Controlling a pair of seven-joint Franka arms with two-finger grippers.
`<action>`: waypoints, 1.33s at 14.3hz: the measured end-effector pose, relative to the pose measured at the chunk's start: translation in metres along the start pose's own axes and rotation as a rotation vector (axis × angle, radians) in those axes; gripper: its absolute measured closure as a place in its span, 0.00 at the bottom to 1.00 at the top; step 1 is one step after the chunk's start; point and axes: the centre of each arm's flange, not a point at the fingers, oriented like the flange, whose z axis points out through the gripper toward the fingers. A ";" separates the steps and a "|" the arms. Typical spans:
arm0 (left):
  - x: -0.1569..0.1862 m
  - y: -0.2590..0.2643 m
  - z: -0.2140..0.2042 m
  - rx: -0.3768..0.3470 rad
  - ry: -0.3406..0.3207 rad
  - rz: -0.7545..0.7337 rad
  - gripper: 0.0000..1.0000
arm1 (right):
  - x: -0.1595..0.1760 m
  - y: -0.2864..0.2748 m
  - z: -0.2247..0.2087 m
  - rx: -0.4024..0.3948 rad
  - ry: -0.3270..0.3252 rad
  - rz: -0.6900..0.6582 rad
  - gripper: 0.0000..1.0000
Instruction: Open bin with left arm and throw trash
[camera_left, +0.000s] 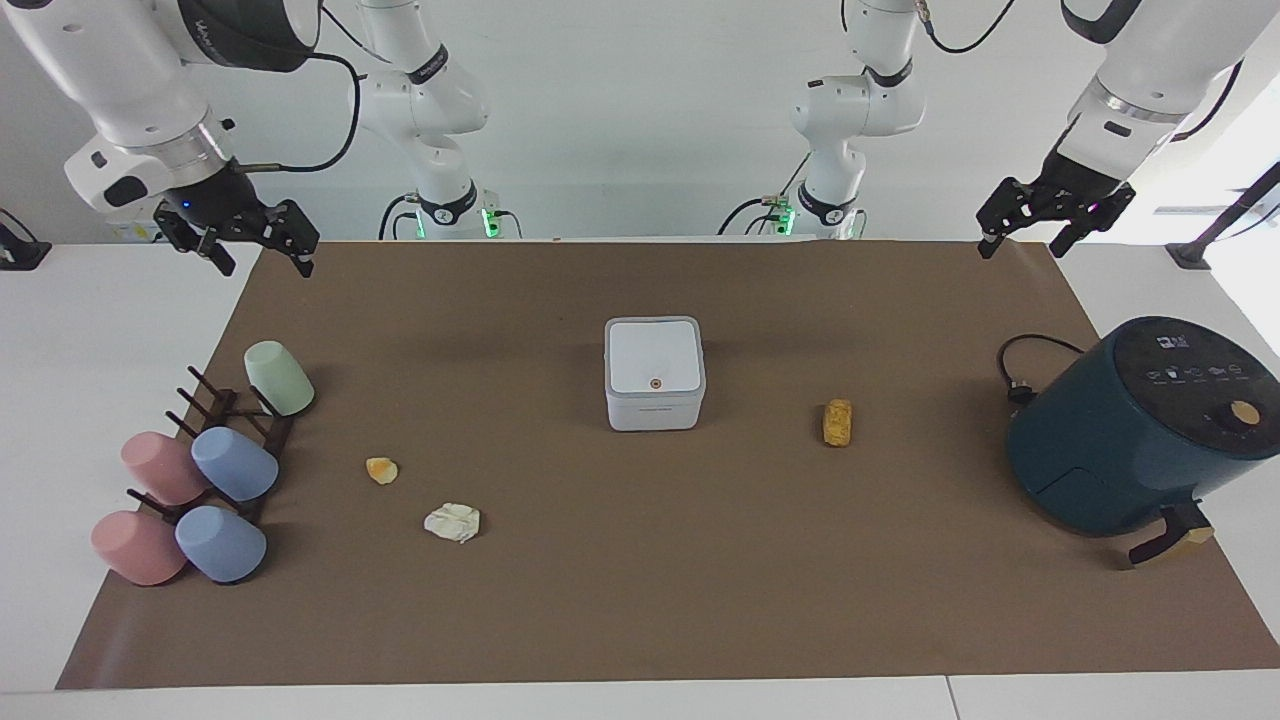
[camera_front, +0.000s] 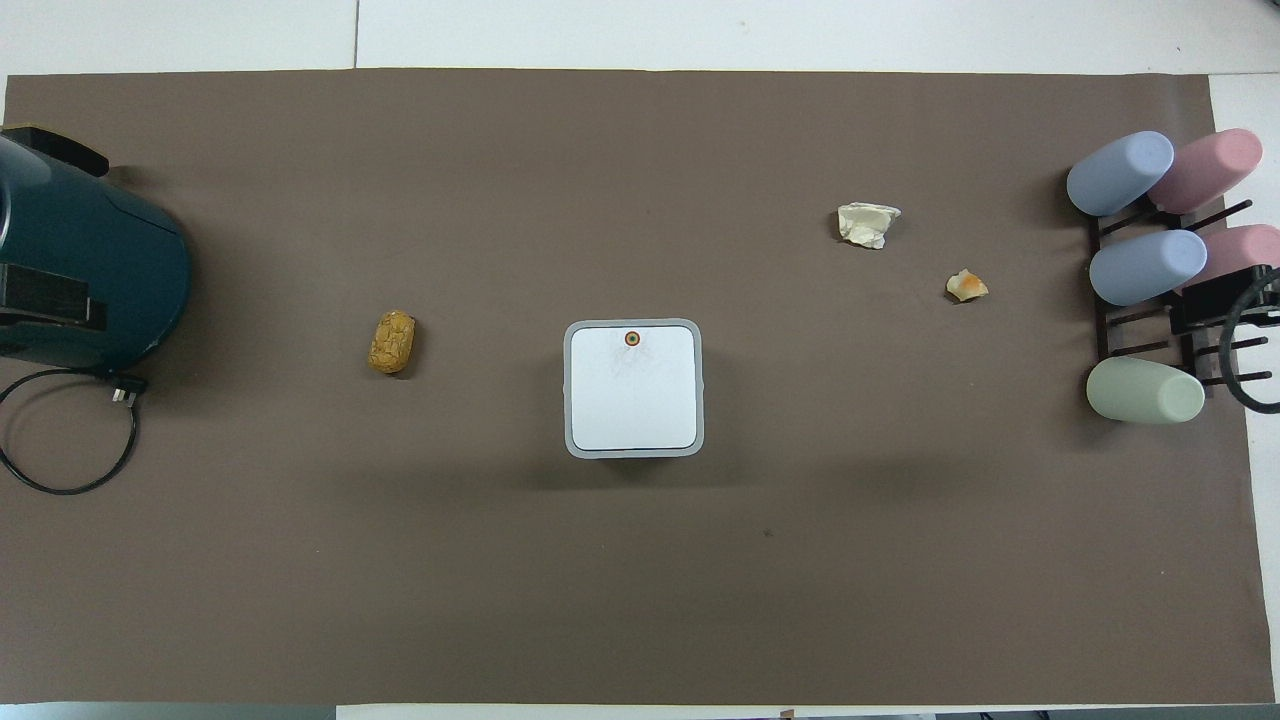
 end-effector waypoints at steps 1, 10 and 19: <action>0.000 0.000 0.000 0.000 -0.001 0.001 0.00 | 0.000 0.000 0.000 0.000 0.000 -0.001 0.00; -0.003 0.013 -0.001 0.001 0.003 0.022 0.00 | 0.000 0.000 0.000 0.000 0.000 -0.001 0.00; -0.007 0.144 0.013 -0.026 0.128 0.086 0.35 | 0.000 -0.001 0.000 0.000 -0.001 -0.002 0.00</action>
